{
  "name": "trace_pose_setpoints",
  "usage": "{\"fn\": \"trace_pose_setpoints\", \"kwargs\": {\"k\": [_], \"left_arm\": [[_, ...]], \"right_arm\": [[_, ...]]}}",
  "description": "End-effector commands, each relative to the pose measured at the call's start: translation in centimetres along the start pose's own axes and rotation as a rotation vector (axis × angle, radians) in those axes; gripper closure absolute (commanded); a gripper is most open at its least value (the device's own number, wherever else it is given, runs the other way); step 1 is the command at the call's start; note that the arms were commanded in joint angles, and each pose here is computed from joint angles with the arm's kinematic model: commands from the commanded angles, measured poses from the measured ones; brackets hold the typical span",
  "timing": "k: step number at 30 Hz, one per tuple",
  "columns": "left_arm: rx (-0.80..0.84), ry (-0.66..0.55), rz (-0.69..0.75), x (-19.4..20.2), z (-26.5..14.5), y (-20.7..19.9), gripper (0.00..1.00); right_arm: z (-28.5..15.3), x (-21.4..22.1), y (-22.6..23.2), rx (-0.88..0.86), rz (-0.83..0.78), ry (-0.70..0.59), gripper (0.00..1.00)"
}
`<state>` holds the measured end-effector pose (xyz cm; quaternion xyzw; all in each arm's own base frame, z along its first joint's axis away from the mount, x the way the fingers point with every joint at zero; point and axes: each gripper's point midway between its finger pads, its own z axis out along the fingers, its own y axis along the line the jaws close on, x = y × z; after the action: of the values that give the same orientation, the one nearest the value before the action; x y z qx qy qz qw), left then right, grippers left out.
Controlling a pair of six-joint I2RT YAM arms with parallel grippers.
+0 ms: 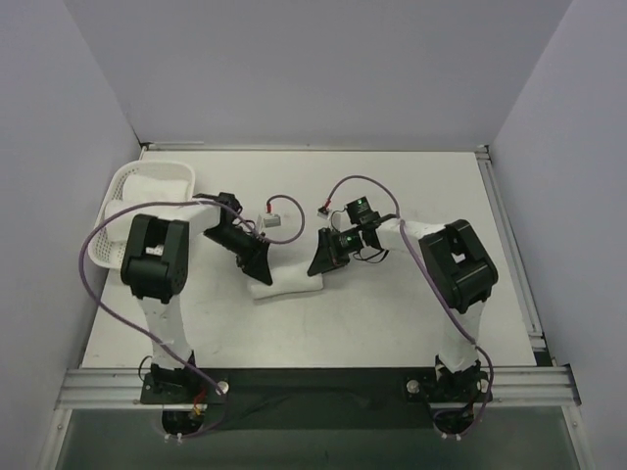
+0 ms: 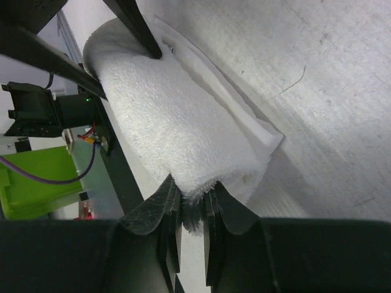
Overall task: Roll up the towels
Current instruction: Roll the towel, then place the rolled towel into the container
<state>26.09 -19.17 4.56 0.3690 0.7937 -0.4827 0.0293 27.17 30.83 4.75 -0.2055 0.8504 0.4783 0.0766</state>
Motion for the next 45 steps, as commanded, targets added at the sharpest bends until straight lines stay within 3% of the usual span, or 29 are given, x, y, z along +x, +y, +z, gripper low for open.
{"fn": "trace_pose_setpoints", "kwargs": {"k": [1,5,8,14,21,27,31,35,37,41,43,45], "left_arm": [[-0.309,-0.063,0.273,-2.7,-3.4,2.0,0.34],[-0.541,-0.099,0.475,-5.3,-6.9,0.4,0.24],[-0.673,-0.017,0.653,-5.6,-6.7,-0.6,0.09],[-0.702,0.117,0.949,-5.0,-1.6,-3.6,0.08],[-0.795,0.215,1.161,-4.8,1.3,-2.2,0.08],[-0.767,0.293,1.136,-4.7,3.0,0.0,0.15],[-0.743,0.330,1.099,-4.3,3.7,1.2,0.29],[-0.722,0.368,1.052,-3.3,4.0,2.8,0.54],[-0.698,0.383,1.033,-2.7,4.1,3.1,0.58],[-0.642,0.434,0.970,-1.0,4.3,4.2,0.53],[-0.615,0.447,0.940,-0.5,4.4,4.5,0.46],[-0.590,0.452,0.910,-0.3,4.2,4.6,0.41]], "right_arm": [[0.0,-0.1,0.5,-0.017,0.113,0.034,1.00],[0.1,-0.1,0.5,-0.011,0.231,0.065,1.00],[0.1,-0.3,0.4,0.001,0.329,0.066,1.00],[0.3,-0.7,0.5,-0.015,0.402,0.073,1.00],[0.9,-1.0,-0.7,-0.068,0.513,0.110,1.00],[1.0,-1.8,-0.7,-0.118,0.558,0.126,1.00],[1.2,-2.5,-0.7,-0.160,0.590,0.141,1.00],[1.1,-3.3,-1.0,-0.178,0.595,0.134,1.00],[0.9,-3.6,-0.8,-0.184,0.589,0.130,1.00],[0.4,-4.6,-0.8,-0.194,0.575,0.110,0.89],[0.2,-5.2,-0.9,-0.201,0.570,0.101,0.84],[0.1,-5.5,-1.0,-0.201,0.568,0.095,0.83]]}}
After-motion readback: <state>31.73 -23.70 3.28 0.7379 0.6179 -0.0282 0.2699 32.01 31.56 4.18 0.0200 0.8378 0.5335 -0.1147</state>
